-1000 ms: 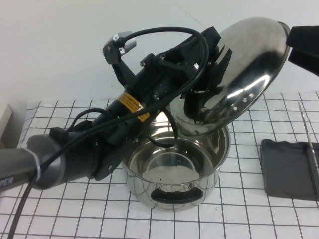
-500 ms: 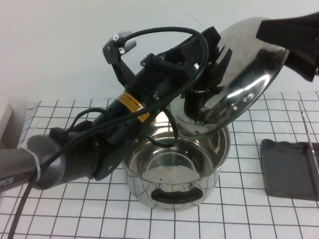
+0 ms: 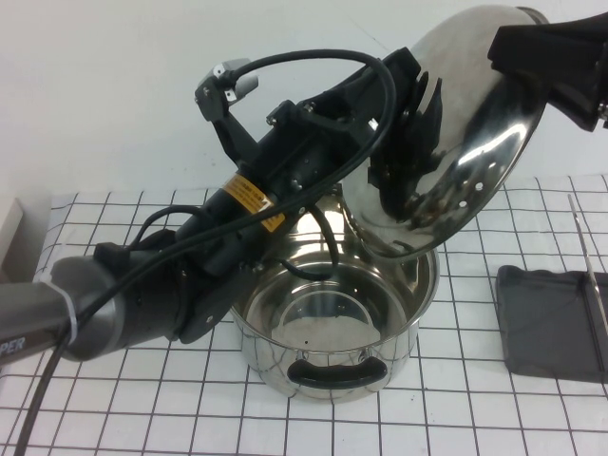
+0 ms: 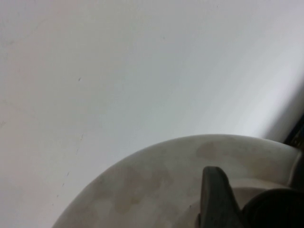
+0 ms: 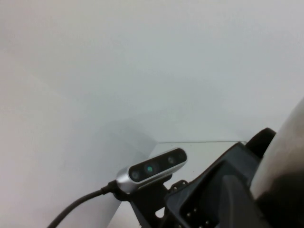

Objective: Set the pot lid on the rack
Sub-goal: Hand over the pot lid

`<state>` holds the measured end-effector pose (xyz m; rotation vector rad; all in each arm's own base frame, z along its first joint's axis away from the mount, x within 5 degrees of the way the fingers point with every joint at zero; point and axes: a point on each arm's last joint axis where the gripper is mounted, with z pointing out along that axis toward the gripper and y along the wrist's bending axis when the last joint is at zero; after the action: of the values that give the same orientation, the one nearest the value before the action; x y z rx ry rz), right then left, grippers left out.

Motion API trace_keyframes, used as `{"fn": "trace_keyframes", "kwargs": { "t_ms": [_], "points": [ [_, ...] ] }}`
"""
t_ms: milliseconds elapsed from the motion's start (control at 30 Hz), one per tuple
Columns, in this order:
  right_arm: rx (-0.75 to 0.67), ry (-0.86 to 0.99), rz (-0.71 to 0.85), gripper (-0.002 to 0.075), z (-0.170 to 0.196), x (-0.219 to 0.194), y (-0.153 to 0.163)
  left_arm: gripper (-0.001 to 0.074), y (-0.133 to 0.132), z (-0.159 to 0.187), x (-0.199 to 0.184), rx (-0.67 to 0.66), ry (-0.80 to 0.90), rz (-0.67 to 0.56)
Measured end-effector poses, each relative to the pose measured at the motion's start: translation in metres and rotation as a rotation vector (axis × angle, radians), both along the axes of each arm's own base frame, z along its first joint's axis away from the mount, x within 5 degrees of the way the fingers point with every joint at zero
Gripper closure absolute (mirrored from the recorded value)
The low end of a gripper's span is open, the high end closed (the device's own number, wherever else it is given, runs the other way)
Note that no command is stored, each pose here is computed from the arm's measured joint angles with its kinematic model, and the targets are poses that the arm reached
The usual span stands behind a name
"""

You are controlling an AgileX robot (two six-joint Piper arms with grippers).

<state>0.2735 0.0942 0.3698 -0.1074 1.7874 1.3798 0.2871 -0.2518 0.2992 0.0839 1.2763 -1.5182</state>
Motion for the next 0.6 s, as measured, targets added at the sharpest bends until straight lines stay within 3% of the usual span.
{"fn": "trace_keyframes", "kwargs": {
  "t_ms": [367,500,600],
  "points": [
    [-0.011,-0.017,0.007,0.0540,0.0000,-0.0005,0.0003,0.0405,-0.0004,-0.0007,-0.0010,0.030,-0.028,-0.016],
    [-0.035,-0.047,0.009,0.0681,-0.0001,-0.0005,0.0004,0.0210,-0.0015,-0.0023,-0.0014,0.052,-0.035,-0.023],
    [-0.079,-0.067,-0.009,0.0702,-0.0028,0.0015,-0.0007,0.0122,-0.0012,-0.0007,-0.0022,0.049,-0.052,-0.022]
  ]
}}
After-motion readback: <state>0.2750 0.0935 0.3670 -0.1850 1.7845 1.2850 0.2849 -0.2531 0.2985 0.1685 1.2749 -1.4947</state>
